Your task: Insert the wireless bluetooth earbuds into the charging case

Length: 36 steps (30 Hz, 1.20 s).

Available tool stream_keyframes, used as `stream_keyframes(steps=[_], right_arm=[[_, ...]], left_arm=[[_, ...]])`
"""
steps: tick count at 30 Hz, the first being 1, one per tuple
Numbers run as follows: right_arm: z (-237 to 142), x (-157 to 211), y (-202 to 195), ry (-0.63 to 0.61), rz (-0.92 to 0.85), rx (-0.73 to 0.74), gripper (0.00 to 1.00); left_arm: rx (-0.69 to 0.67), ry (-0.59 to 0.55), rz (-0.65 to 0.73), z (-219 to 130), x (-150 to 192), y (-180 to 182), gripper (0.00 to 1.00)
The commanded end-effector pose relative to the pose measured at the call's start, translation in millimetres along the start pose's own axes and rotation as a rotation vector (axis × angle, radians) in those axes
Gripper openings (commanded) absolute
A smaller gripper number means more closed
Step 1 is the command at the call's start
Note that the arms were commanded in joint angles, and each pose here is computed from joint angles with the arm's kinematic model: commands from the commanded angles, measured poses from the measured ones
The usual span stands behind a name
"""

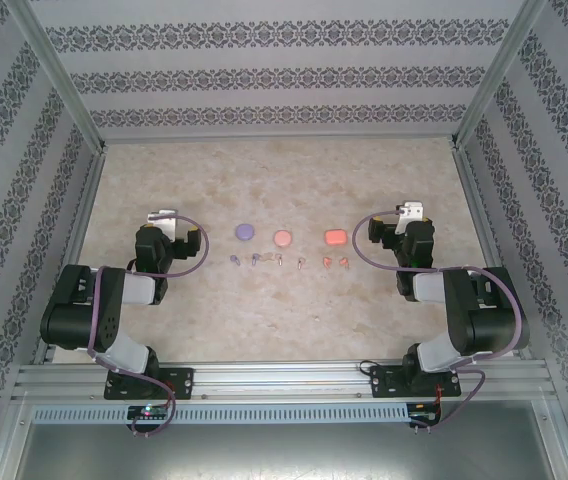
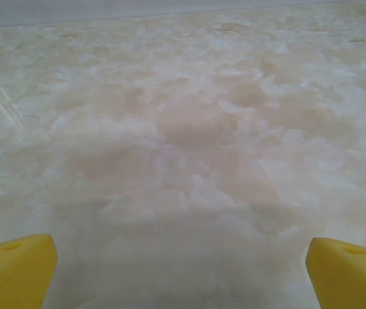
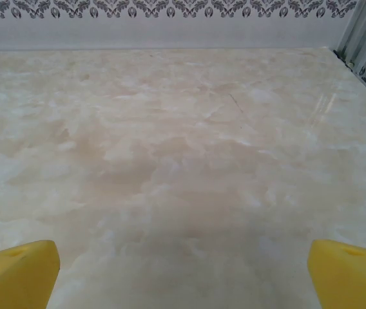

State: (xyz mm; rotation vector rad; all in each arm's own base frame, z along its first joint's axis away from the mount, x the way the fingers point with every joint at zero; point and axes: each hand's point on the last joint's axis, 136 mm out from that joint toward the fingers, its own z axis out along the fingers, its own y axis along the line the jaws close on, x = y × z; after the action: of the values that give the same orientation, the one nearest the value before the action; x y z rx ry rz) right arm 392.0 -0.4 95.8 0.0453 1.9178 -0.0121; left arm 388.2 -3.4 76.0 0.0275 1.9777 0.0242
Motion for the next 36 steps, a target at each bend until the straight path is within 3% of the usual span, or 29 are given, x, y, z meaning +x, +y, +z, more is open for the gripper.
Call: stream_keyframes(steps=[1,25,29,33,36], right_arm=[[1.7,-10.3,1.5,-0.027,-0.004,-0.015,0.98],[0.8,-12.9,0.9,-0.035,0.019,-0.044,0.98],[-9.9,-29.9,-5.3,-0.045,0.006,0.032,0.98],[-19.2,-37.5,-4.7,0.007,0.013,0.058,0.98],[-25.3,-45.2,-8.3,0.029,0.090,0.083,0.98]], left_arm=[[0.008,-0.032,0.014,2.2,-10.8,-1.7,0.99],[-0.026,-0.001,-0.039,7.4,-11.6,12.1,0.97],[-0.089,0.042,-0.066,2.9,-25.4,23.4,0.97],[-0.068,0.108,-0.074,-1.1,-38.7,19.2,0.99],[-0.063,0.085,-0.106,-9.9,-56.3,18.0,1.00]])
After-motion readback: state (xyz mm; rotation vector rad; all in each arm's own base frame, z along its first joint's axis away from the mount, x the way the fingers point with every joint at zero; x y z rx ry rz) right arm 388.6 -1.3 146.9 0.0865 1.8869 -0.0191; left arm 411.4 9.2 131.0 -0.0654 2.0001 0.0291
